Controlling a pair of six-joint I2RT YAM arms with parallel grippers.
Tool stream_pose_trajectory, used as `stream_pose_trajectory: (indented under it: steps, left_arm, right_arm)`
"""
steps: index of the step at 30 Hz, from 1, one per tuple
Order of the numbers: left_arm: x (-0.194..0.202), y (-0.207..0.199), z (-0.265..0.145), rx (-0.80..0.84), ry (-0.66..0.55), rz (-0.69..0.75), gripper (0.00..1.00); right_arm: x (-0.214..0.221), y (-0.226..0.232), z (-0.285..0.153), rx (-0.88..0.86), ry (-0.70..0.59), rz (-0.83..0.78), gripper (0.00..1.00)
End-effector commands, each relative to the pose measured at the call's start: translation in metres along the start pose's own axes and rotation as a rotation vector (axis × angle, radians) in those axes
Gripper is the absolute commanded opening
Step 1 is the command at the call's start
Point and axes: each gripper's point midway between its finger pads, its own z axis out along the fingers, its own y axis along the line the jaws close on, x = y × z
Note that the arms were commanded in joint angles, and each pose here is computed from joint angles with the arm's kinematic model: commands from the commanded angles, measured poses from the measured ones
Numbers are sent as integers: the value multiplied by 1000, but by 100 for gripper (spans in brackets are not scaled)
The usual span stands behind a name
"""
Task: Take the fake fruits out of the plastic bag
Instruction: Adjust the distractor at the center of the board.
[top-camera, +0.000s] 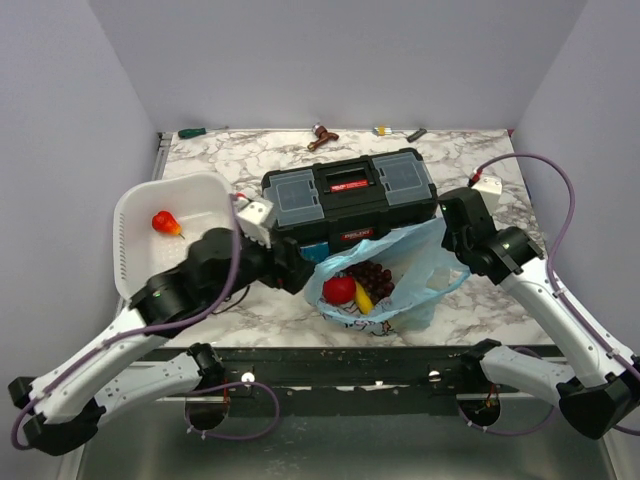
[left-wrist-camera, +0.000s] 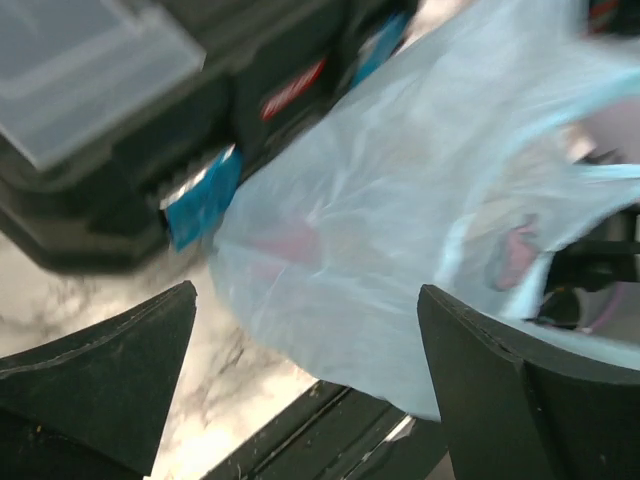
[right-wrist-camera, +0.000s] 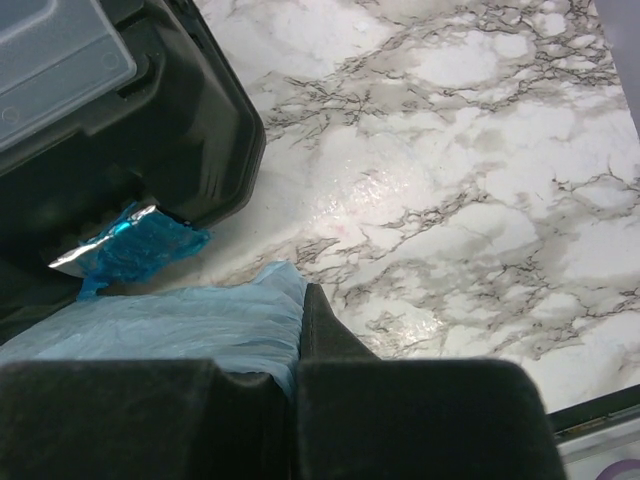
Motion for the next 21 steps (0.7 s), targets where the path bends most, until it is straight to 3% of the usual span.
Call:
stream_pose_trajectory:
  steps: [1, 10, 21]
  left_arm:
    - [57, 43, 30, -208, 124, -109, 89]
    - [111, 80, 88, -325, 255, -244, 89]
    - [86, 135, 148, -405, 207, -263, 90]
  right_arm:
    - [-2, -6, -9, -10, 2, -15, 1]
    - [0, -4, -15, -53, 11, -4, 1]
    - [8, 9, -19, -134, 44, -1, 1]
